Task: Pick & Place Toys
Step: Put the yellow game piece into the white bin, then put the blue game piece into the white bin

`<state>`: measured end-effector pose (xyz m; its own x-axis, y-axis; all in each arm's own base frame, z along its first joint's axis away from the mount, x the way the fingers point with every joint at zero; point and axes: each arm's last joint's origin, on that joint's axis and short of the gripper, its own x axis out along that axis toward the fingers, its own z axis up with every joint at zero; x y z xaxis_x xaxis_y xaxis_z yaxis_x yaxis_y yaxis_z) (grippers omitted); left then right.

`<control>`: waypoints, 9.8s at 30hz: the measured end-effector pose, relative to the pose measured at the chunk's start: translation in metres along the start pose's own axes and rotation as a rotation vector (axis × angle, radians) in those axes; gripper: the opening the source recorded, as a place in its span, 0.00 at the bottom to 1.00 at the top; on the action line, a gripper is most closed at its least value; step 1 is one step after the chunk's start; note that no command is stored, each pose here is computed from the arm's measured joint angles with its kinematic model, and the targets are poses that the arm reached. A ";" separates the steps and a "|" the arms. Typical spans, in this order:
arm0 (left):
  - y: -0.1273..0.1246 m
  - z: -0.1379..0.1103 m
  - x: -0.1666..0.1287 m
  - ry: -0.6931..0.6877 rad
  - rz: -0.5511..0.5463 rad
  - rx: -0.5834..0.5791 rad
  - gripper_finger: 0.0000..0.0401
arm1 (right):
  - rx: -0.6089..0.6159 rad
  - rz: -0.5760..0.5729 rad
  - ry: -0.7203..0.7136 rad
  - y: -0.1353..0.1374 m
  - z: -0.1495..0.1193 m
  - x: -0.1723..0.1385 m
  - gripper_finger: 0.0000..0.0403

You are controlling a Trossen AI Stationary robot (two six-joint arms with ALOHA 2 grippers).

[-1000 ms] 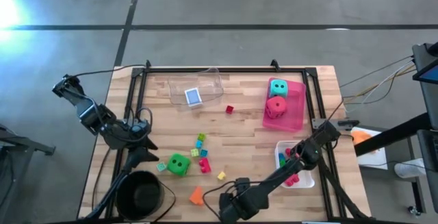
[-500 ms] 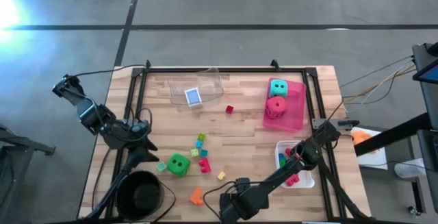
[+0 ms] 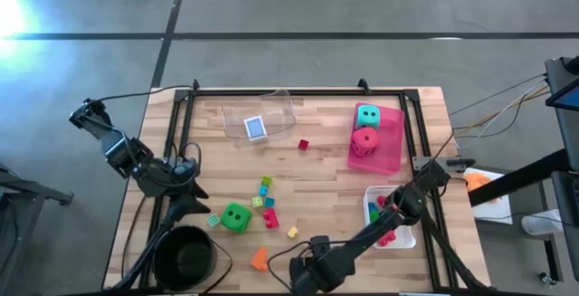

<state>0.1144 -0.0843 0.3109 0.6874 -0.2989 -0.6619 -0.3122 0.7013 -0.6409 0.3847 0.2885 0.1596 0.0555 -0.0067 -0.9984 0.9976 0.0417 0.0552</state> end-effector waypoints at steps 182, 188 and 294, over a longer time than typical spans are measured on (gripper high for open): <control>0.067 0.108 0.200 0.222 0.600 -0.409 0.79 | -0.400 0.161 -0.362 -0.158 0.150 -0.148 0.91; 0.072 0.109 0.211 0.210 0.602 -0.400 0.79 | -0.405 0.168 -0.370 -0.160 0.150 -0.148 0.91; -0.054 0.189 0.083 -0.457 -0.801 -0.239 0.23 | -1.171 0.527 -1.326 -0.033 0.153 -0.261 0.62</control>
<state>0.3120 -0.0250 0.3640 0.9291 -0.3160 0.1920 0.2718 0.2318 -0.9340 0.3438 0.1358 0.4195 0.8846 -0.4263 -0.1888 0.3643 0.8847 -0.2907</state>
